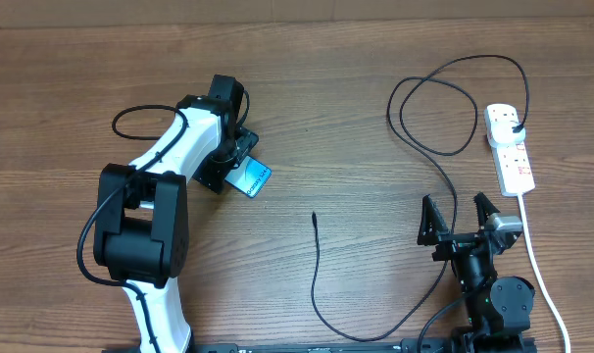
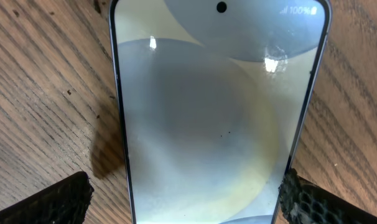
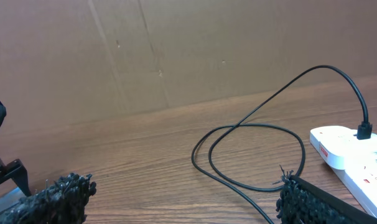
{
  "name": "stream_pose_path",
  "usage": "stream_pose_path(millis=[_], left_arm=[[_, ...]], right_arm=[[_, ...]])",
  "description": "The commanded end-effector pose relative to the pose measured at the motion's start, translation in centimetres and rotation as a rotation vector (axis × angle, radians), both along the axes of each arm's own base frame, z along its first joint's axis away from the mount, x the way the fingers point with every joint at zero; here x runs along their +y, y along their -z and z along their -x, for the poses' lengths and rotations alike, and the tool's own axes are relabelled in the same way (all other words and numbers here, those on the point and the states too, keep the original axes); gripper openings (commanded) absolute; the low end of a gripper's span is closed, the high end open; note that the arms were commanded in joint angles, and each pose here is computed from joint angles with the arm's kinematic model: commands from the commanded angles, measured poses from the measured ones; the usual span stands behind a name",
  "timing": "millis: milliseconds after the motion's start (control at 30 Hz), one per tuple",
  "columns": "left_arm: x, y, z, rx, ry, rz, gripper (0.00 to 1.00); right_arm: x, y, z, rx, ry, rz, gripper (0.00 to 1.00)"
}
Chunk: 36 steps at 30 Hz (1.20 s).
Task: Plug charger to phone and switch on socket
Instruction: 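Close the left gripper on the phone's bottom edge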
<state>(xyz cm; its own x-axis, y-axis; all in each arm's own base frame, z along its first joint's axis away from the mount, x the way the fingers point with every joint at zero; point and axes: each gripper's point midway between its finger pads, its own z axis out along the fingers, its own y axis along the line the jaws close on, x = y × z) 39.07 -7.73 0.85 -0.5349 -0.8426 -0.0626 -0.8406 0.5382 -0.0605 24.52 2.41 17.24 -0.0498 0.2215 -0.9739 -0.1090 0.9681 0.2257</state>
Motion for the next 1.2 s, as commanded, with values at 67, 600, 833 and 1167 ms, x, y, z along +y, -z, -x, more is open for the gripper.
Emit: stream_pose_path(millis=[67, 600, 833, 1167], left_arm=[[0.3, 0.7, 0.5, 0.021, -0.029, -0.020, 1.00], [-0.2, 2.6, 0.7, 0.053, -0.028, 0.001, 1.00], [-0.2, 2.6, 0.6, 0.052, -0.020, 0.002, 1.00], [-0.2, 2.6, 0.6, 0.059, -0.033, 0.036, 1.00]], right_arm=[[0.0, 0.2, 0.0, -0.003, 0.004, 0.005, 1.00], [0.0, 0.2, 0.0, -0.003, 0.003, 0.005, 1.00], [0.0, 0.2, 0.0, -0.003, 0.004, 0.005, 1.00], [0.0, 0.2, 0.0, -0.003, 0.004, 0.005, 1.00]])
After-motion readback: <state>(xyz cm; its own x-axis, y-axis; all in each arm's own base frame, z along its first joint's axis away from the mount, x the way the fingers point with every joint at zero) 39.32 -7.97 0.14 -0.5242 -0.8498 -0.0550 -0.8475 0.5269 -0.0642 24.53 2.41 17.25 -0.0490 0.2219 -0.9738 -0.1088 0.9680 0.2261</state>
